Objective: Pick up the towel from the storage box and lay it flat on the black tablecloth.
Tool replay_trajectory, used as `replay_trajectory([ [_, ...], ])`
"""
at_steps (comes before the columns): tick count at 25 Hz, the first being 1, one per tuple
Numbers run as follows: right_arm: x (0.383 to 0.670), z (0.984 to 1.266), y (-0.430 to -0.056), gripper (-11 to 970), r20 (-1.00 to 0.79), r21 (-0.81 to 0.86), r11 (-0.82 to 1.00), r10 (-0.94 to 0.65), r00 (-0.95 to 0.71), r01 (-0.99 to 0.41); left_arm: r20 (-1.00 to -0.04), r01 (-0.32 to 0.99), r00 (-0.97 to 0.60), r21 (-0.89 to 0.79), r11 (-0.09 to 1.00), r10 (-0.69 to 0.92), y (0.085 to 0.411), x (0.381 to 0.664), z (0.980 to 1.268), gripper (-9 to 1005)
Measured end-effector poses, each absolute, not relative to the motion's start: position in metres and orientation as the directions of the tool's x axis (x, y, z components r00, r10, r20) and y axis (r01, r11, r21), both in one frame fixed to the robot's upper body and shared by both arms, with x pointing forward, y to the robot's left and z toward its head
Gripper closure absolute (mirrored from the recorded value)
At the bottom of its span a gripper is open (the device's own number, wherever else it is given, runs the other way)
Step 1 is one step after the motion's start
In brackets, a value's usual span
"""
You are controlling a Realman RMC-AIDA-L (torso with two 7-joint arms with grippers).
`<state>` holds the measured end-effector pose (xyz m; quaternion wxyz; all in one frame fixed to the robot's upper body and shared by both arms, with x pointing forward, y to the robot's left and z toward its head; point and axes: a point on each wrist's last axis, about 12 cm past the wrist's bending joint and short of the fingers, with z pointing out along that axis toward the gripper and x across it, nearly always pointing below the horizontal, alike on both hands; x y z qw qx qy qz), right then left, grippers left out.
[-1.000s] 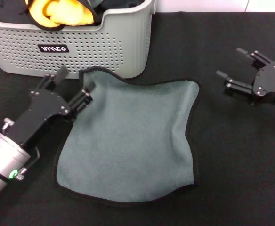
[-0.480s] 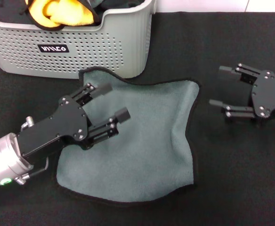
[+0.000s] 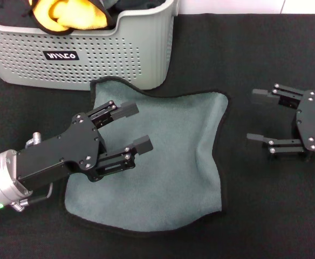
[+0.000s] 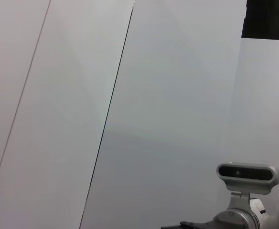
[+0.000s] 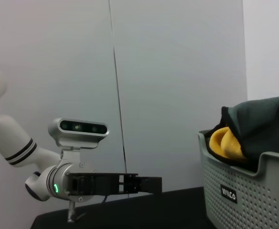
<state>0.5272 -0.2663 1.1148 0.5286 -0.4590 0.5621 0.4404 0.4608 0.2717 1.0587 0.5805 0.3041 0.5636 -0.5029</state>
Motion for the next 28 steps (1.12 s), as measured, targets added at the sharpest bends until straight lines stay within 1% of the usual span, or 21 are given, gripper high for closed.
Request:
replay_trajectory([
  [28, 0.5239, 1.1086, -0.261, 71, -0.998, 0.028, 0.18, -0.058, -0.039, -0.983, -0.96, 0.926, -0.145, -0.217, 0.308, -0.24, 0.2695, 0.4603, 1.0574, 197],
])
